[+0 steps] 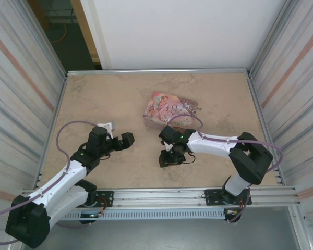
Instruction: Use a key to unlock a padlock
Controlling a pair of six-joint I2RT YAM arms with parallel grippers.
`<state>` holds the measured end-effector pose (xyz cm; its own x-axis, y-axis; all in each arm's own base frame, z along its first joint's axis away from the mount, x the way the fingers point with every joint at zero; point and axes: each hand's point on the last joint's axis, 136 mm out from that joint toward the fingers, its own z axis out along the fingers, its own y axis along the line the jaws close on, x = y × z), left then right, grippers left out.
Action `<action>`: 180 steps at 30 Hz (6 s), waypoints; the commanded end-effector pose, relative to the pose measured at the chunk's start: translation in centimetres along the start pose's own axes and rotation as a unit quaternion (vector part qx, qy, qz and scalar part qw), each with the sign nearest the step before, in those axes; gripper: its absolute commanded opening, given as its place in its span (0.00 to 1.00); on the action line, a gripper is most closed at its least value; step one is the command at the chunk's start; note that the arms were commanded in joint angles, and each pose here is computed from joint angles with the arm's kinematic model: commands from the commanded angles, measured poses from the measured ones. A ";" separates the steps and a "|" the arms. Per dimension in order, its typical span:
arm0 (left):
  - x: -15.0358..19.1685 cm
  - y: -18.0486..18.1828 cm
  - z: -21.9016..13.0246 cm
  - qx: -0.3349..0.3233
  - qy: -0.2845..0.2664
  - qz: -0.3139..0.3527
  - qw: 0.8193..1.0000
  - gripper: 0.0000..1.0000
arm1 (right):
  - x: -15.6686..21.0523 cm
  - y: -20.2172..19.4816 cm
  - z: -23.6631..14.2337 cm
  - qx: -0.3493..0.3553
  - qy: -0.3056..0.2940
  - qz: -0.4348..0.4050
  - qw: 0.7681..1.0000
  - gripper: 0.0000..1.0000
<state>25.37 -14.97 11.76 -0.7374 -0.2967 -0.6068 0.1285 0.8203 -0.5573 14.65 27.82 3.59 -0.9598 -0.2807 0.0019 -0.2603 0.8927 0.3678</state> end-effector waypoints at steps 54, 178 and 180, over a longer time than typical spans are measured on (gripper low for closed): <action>0.3 1.0 0.0 -0.022 -0.007 -0.008 1.000 0.99 | 1.0 0.7 2.8 0.013 0.047 0.018 0.999 0.19; -8.2 -20.2 3.9 0.331 0.093 -0.403 0.848 0.09 | -12.4 6.7 -21.8 -0.089 -0.607 -0.234 0.754 0.00; -8.2 -20.1 4.0 0.329 0.093 -0.404 0.848 0.07 | -12.4 6.7 -21.9 -0.090 -0.608 -0.234 0.754 0.00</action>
<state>31.68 -30.85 24.81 -0.8364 -0.5026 0.2186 -0.2039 -0.0850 -0.9753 26.91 30.33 24.98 -0.2032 0.0282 -0.9787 -0.7019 0.6927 0.1657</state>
